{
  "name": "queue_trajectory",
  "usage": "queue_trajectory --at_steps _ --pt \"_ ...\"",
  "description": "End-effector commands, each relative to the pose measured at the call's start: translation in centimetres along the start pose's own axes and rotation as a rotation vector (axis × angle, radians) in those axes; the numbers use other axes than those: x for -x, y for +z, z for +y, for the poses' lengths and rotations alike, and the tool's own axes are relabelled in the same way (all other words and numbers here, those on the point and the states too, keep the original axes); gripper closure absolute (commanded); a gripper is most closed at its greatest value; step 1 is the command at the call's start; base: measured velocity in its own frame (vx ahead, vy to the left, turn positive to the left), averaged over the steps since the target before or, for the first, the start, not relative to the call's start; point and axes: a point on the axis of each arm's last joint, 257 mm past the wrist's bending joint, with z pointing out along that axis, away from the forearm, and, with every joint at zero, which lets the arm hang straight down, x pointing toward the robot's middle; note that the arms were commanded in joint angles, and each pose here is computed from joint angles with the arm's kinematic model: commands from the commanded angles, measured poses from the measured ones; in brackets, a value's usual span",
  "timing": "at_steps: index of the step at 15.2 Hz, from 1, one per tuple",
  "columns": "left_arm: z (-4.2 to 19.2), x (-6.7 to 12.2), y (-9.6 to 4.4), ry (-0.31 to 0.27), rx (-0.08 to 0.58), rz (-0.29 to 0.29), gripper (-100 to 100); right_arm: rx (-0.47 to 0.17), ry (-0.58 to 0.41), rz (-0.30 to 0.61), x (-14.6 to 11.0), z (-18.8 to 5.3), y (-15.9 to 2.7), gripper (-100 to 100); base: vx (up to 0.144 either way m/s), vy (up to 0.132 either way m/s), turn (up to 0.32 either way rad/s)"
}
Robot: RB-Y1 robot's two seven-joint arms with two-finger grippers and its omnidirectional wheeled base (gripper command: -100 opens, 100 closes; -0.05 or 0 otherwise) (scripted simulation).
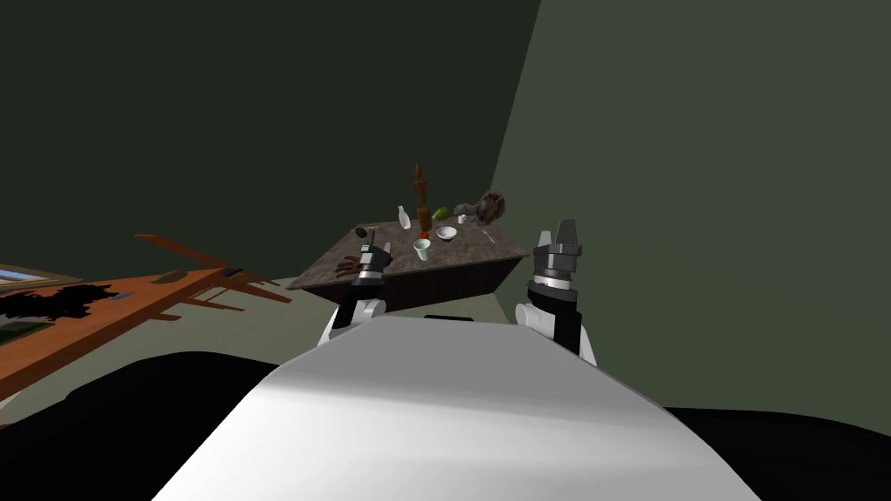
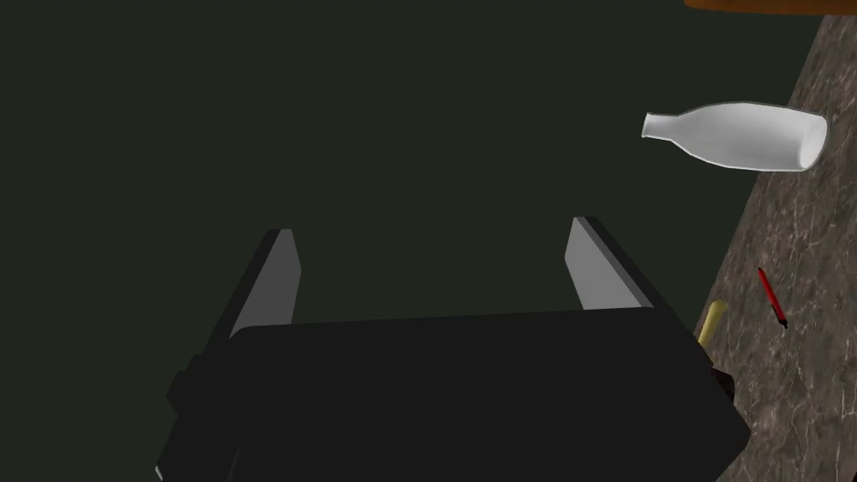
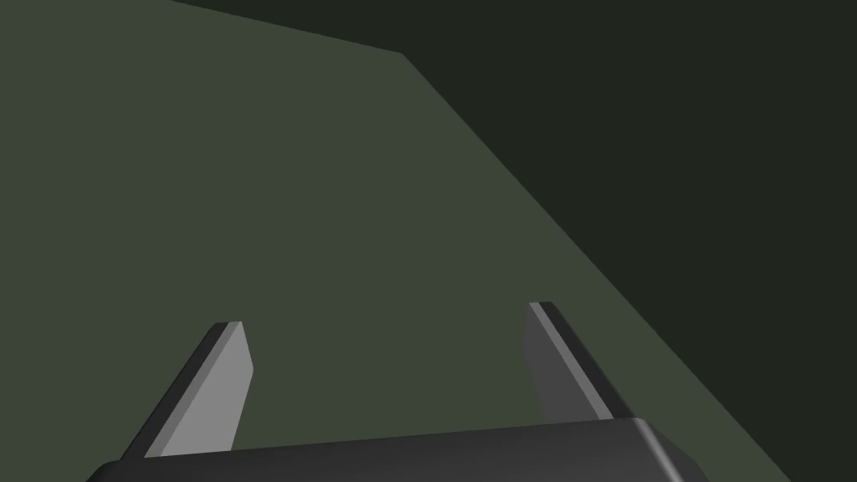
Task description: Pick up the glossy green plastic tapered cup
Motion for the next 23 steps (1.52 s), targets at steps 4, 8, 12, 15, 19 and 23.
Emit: queue_trajectory --at_steps 4,8,12,15,19,23 --pt "2.6 0.5 0.4 -0.067 0.11 0.043 -100 0.0 0.0 0.0 0.0 0.0 0.0 0 0.029 -0.045 -0.027" --pt "4.4 0.8 0.3 -0.092 0.182 0.053 -100 0.0 0.0 0.0 0.0 0.0 0.0 0 0.033 -0.047 -0.024" --pt "6.4 1.5 0.4 -0.148 0.277 0.067 -100 0.0 0.0 0.0 0.0 0.0 0.0 0 0.023 -0.037 -0.023" --pt "7.9 1.9 0.2 -0.176 0.342 0.068 -100 0.0 0.0 0.0 0.0 0.0 0.0 0 0.04 -0.05 -0.034" --pt "9.4 2.4 -0.1 -0.203 0.413 0.065 -100 0.0 0.0 0.0 0.0 0.0 0.0 0 0.029 -0.04 -0.022" --pt "11.2 3.4 -0.3 -0.263 0.514 0.055 -100 0.0 0.0 0.0 0.0 0.0 0.0 0 0.03 -0.043 -0.027"
